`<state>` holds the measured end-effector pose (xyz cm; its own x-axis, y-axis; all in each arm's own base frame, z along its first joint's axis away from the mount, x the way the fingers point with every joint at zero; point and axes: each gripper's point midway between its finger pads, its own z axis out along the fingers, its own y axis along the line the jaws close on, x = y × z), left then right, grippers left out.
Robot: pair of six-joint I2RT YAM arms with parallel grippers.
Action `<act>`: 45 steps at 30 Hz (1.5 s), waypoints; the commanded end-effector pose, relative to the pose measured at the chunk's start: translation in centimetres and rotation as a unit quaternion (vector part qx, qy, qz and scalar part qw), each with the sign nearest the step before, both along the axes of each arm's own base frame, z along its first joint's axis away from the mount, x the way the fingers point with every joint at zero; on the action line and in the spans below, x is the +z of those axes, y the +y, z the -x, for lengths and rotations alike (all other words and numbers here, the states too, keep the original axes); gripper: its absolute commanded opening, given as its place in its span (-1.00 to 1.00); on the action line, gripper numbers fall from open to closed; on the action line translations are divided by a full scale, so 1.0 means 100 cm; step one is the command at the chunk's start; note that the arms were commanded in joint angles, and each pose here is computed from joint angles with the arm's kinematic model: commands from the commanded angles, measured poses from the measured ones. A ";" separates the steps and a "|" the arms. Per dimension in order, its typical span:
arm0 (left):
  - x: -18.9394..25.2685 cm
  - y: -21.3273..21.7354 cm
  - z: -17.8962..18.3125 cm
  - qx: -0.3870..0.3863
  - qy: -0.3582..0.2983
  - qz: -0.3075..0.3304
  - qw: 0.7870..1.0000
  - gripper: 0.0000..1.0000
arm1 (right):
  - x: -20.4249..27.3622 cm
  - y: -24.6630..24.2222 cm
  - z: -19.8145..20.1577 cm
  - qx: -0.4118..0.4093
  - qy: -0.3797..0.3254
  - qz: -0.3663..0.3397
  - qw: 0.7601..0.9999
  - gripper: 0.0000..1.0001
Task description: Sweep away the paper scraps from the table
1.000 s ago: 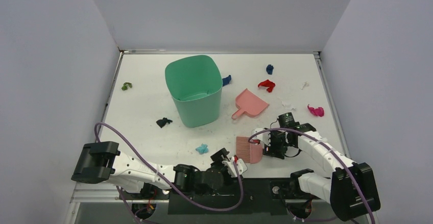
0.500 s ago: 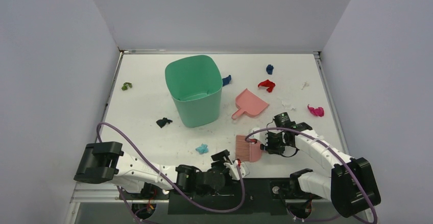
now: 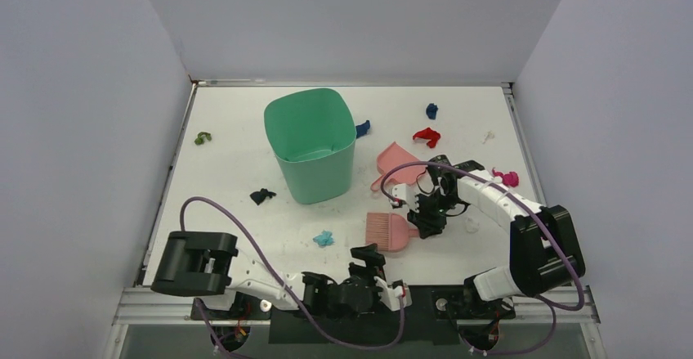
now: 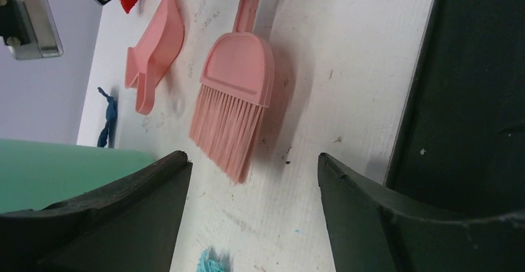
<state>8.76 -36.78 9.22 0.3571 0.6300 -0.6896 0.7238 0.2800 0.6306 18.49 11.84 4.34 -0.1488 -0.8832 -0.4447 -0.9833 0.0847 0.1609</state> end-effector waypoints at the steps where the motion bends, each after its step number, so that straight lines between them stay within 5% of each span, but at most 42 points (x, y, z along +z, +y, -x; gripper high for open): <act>1: 0.017 -0.026 -0.007 -0.005 -0.057 0.022 0.998 0.47 | 0.005 0.006 0.023 -0.003 0.062 -0.021 0.998 -0.89; 11: -0.002 -0.043 -0.027 0.027 -0.149 -0.004 0.989 0.41 | 0.012 0.009 0.035 0.001 0.084 -0.033 0.996 -0.89; 18: 0.009 -0.044 -0.041 0.059 -0.208 0.019 0.976 -0.13 | 0.014 0.009 0.037 0.006 0.086 -0.035 0.996 -0.89; 20: 0.018 -0.041 -0.044 0.070 -0.218 0.040 0.973 -0.44 | 0.015 0.009 0.038 0.010 0.084 -0.037 0.996 -0.89; 22: 0.026 -0.037 -0.047 0.081 -0.225 0.051 0.970 -0.97 | 0.019 0.009 0.039 0.014 0.082 -0.043 0.996 -0.84; 27: 0.039 -0.025 -0.050 0.097 -0.223 0.065 0.968 -1.00 | 0.053 0.012 0.025 0.009 0.044 -0.083 0.996 -0.51; 31: 0.060 -0.008 -0.047 0.107 -0.205 0.092 0.968 -1.00 | 0.092 0.018 0.011 0.002 0.016 -0.129 0.992 0.03; 36: 0.072 0.006 -0.036 0.097 -0.132 0.121 0.979 -1.00 | 0.127 0.028 -0.001 0.001 -0.031 -0.168 0.985 0.41; 45: 0.076 0.014 0.000 0.035 0.066 0.165 0.983 -1.00 | 0.162 0.036 0.019 0.052 -0.076 -0.216 0.972 0.49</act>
